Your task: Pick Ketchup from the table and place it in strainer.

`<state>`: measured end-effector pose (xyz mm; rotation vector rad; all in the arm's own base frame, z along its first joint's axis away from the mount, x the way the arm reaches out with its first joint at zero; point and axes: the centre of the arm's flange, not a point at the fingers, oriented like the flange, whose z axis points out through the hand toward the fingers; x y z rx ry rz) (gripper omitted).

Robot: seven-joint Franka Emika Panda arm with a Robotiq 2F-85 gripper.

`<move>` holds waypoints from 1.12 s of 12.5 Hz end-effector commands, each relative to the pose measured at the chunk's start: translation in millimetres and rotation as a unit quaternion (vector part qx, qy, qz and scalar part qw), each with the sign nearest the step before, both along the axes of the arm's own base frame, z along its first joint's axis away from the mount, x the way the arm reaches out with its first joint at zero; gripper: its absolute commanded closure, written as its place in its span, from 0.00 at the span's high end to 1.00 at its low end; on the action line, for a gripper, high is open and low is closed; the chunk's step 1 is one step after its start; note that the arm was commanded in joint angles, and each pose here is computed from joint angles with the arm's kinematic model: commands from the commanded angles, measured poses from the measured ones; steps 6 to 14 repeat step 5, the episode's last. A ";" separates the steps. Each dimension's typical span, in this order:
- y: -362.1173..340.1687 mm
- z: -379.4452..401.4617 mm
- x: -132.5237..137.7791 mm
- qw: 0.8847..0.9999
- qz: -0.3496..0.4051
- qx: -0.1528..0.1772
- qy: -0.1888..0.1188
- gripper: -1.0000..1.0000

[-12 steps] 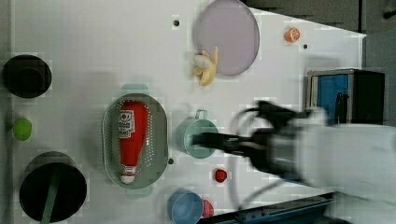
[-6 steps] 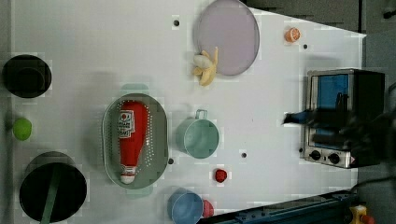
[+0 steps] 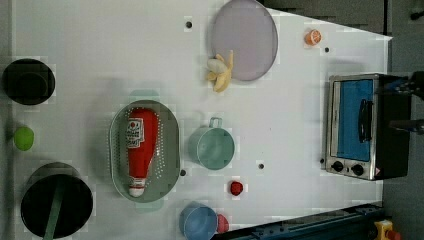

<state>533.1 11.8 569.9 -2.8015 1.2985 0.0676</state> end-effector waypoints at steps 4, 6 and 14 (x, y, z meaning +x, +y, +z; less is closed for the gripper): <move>-36.6 15.5 -8.9 0.999 0.016 -0.031 -0.006 1.00; -36.6 15.2 -8.9 0.999 0.016 -0.031 -0.005 1.00; -36.6 15.2 -8.9 0.999 0.016 -0.031 -0.005 1.00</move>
